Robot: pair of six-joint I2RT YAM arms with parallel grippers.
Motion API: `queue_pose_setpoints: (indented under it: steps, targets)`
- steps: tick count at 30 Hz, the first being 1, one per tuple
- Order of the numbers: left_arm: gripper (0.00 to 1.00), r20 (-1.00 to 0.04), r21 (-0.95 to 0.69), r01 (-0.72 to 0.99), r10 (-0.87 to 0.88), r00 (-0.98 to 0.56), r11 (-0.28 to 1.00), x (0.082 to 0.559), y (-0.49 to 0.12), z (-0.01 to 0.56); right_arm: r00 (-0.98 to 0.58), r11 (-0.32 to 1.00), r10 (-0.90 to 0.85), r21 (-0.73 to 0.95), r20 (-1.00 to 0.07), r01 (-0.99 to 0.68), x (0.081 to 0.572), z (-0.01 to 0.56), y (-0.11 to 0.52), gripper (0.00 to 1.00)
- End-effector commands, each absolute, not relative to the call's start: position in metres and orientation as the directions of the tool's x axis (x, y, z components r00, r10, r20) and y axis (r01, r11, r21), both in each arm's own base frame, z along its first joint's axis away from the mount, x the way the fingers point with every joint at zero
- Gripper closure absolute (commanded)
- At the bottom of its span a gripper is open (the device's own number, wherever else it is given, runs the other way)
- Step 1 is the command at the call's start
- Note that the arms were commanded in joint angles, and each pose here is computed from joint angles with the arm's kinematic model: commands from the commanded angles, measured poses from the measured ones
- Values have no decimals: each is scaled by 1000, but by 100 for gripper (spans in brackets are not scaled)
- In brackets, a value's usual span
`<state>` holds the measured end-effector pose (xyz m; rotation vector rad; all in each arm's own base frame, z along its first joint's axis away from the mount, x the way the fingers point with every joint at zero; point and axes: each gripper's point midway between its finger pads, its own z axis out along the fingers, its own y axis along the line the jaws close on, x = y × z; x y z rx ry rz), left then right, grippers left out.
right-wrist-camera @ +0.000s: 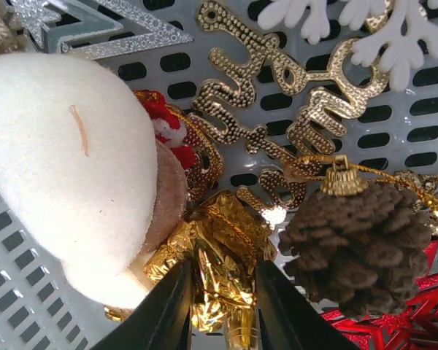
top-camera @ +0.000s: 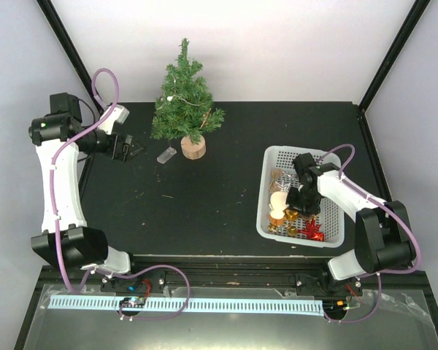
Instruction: Decorate the small christmas tree
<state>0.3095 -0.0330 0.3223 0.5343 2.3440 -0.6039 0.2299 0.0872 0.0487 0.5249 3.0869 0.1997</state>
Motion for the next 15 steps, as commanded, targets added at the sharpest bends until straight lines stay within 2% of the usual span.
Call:
queue_pose_setpoints:
  steps: [1, 10, 15]
  targets:
    - [1, -685, -281, 508, 201, -701, 814, 319, -35, 324, -947, 938, 321, 138, -3, 317, 236, 47, 86, 80]
    - [1, -685, -277, 515, 209, -698, 811, 322, -36, 321, -949, 939, 316, 151, -17, 310, 234, 57, 87, 98]
    - [1, -680, -265, 521, 227, -698, 811, 322, -34, 317, -943, 935, 329, 160, -55, 317, 233, 83, 84, 99]
